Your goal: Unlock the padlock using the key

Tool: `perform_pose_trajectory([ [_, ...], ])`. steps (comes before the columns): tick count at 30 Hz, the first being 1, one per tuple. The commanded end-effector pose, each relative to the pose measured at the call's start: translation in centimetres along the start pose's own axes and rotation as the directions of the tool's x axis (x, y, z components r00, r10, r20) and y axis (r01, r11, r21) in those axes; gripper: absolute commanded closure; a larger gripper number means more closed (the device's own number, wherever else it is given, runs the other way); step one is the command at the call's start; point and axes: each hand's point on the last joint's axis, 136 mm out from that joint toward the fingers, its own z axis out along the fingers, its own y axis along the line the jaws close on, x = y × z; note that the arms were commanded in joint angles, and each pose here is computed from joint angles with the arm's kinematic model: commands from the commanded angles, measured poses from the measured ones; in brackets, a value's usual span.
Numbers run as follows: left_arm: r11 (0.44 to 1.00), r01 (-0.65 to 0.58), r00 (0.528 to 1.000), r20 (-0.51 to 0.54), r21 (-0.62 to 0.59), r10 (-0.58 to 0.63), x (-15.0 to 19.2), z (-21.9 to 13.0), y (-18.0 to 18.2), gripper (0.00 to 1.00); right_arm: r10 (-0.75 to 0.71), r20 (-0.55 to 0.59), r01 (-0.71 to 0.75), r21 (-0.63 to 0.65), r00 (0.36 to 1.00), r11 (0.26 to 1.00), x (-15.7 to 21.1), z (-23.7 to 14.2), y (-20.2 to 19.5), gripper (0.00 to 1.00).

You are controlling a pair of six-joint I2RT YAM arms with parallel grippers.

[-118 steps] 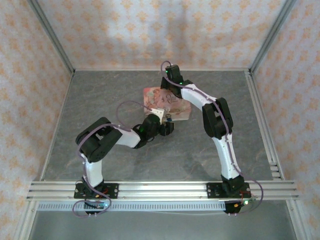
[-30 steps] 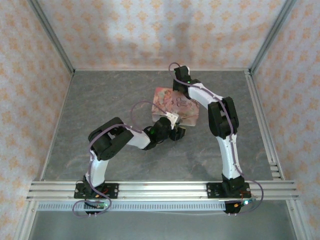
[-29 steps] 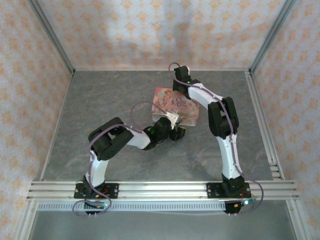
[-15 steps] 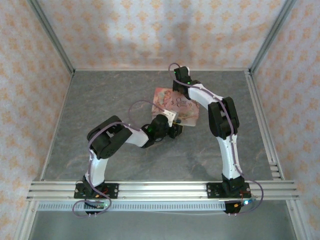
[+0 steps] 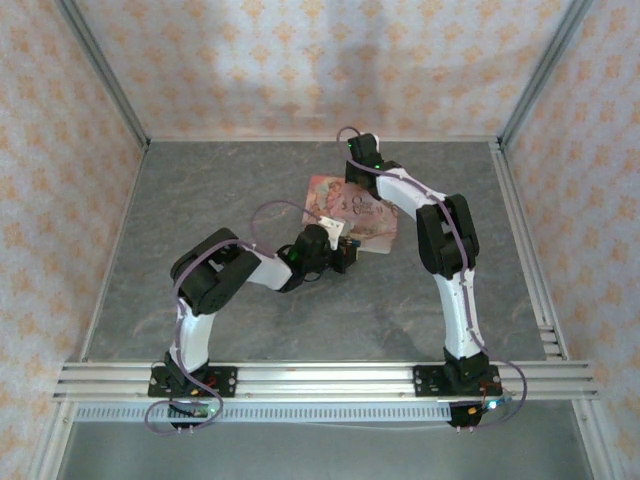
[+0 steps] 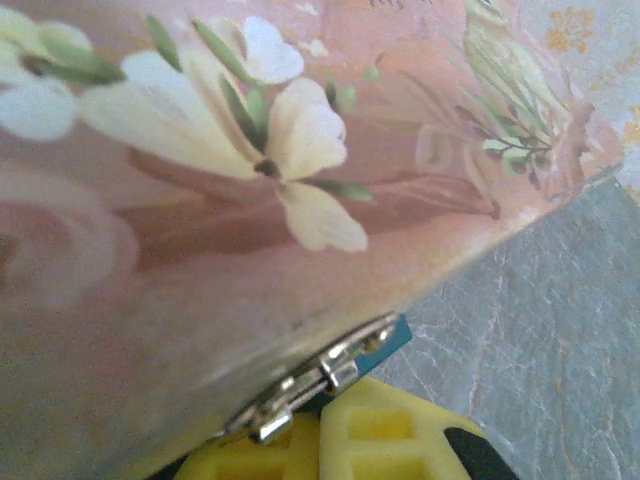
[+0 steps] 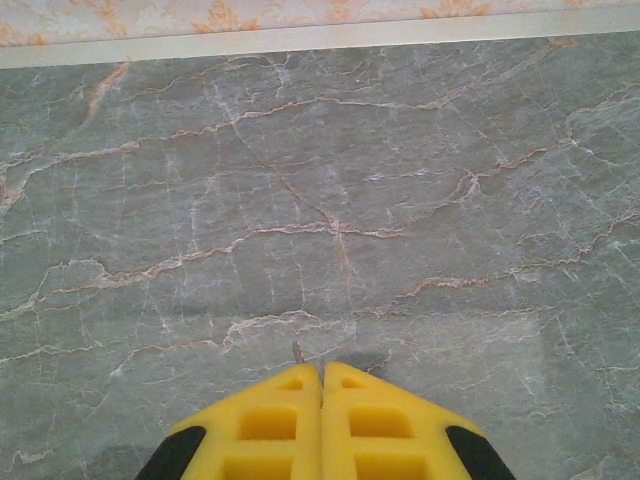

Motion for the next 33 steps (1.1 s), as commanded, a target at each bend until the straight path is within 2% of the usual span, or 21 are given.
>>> perform_pose_trajectory([
  [1, 0.999, -0.007, 0.994, 0.111, 0.037, 0.003, -4.2, -2.0, -1.3, 0.93, -0.067, -0.218, 0.072, 0.014, 0.974, 0.997, 7.5, 0.4, 0.0, 1.00],
  [4, 1.000, -0.010, 0.998, 0.070, 0.025, 0.008, -3.4, -2.0, -0.9, 0.93, -0.068, -0.215, 0.073, 0.013, 0.974, 0.997, 7.3, 0.3, 0.0, 1.00],
  [5, 0.999, -0.021, 0.996, 0.083, 0.034, 0.018, -4.2, -2.6, -1.6, 0.92, -0.068, -0.213, 0.072, 0.012, 0.975, 0.997, 7.2, 0.2, 0.1, 1.00],
  [10, 1.000, -0.013, 0.997, 0.070, -0.026, 0.014, -4.0, -3.3, -0.4, 0.59, -0.063, -0.211, 0.066, 0.008, 0.975, 0.998, 7.0, -0.1, 0.1, 1.00],
  [13, 0.998, -0.004, 0.998, 0.061, -0.060, 0.007, -3.8, -3.7, 0.5, 0.56, -0.065, -0.214, 0.067, 0.004, 0.975, 0.998, 7.2, -0.1, 0.2, 1.00],
  [15, 0.997, 0.010, 0.999, 0.054, -0.075, -0.006, -3.6, -4.0, 1.0, 0.51, -0.065, -0.215, 0.068, 0.006, 0.974, 0.998, 7.2, -0.1, 0.2, 1.00],
  [21, 0.987, 0.072, 0.997, 0.042, -0.145, -0.067, -2.3, -4.9, 3.7, 0.49, -0.069, -0.219, 0.073, 0.011, 0.973, 0.997, 7.3, -0.1, 0.1, 1.00],
  [25, 0.984, 0.115, 0.992, 0.062, -0.138, -0.107, -2.1, -5.7, 4.9, 0.49, -0.073, -0.218, 0.076, 0.009, 0.973, 0.997, 7.2, -0.2, 0.3, 1.00],
  [33, 0.990, 0.072, 0.996, 0.067, -0.120, -0.064, -3.5, -5.7, 4.4, 0.47, -0.078, -0.221, 0.082, 0.010, 0.972, 0.997, 7.5, -0.1, 0.6, 1.00],
])
